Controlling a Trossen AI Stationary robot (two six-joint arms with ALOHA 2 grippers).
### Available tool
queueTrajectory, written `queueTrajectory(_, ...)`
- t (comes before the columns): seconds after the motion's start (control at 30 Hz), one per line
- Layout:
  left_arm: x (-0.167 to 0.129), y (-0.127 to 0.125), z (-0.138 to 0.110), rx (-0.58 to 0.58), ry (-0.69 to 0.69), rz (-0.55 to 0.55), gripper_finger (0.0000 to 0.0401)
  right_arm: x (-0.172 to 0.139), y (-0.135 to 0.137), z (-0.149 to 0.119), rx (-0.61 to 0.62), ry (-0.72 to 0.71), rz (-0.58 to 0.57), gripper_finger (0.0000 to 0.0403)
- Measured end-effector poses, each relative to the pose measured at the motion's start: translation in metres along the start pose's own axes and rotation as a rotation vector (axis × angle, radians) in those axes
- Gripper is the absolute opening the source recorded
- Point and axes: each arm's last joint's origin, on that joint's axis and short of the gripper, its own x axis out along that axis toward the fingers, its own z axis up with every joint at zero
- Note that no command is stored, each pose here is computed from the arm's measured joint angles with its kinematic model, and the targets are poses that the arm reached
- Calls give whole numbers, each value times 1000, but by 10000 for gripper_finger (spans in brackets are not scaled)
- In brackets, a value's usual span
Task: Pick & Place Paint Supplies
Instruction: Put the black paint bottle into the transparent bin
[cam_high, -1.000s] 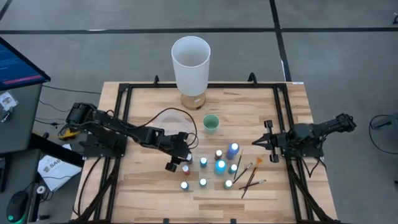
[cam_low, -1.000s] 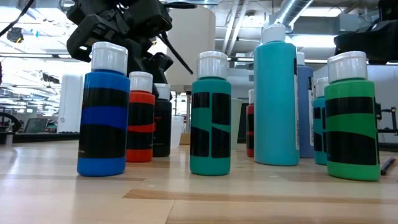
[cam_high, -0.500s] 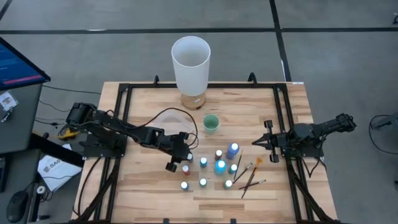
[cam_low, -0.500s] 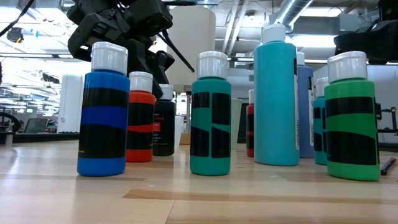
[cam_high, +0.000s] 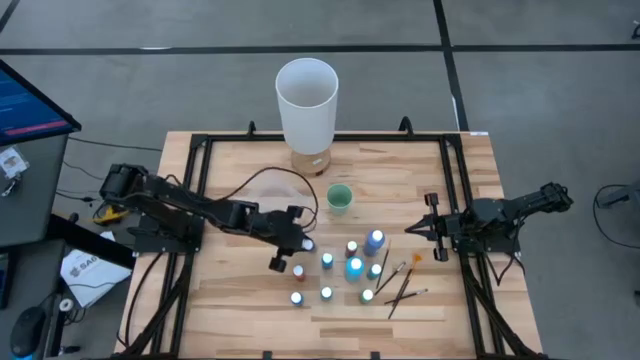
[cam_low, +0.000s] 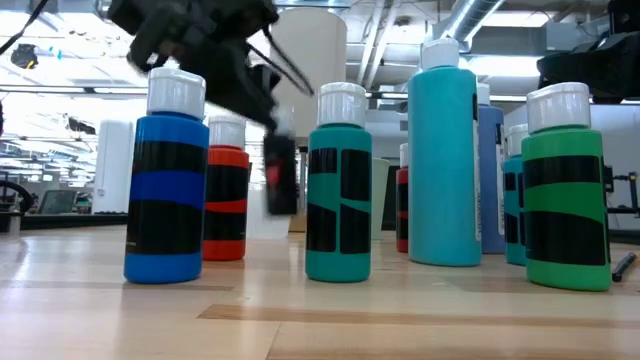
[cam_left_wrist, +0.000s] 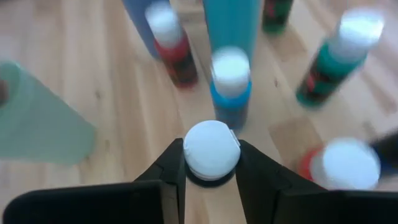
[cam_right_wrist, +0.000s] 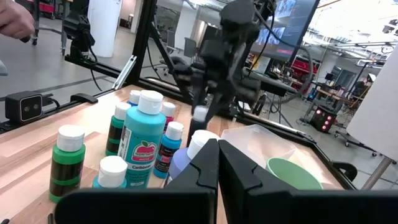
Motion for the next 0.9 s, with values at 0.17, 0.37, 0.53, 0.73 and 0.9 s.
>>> queueTrajectory(0.17, -30, 11, 16, -23, -137, 53, 81, 0, 0, 0, 0, -1, -1, 0)
queueTrajectory(0.37, -74, 22, 29, -63, -269, 199, 83, 0, 0, 0, 0, 0, 0, 0)
queueTrajectory(0.53, -100, 29, 29, -126, -273, 402, 81, 0, 0, 0, 0, 0, 0, 0)
queueTrajectory(0.73, -110, 40, 13, -288, -166, 623, 83, 0, 0, 0, 0, 0, 0, 0)
queueTrajectory(0.9, -103, 57, -12, -420, -43, 716, 83, 0, 0, 0, 0, 0, -1, 0)
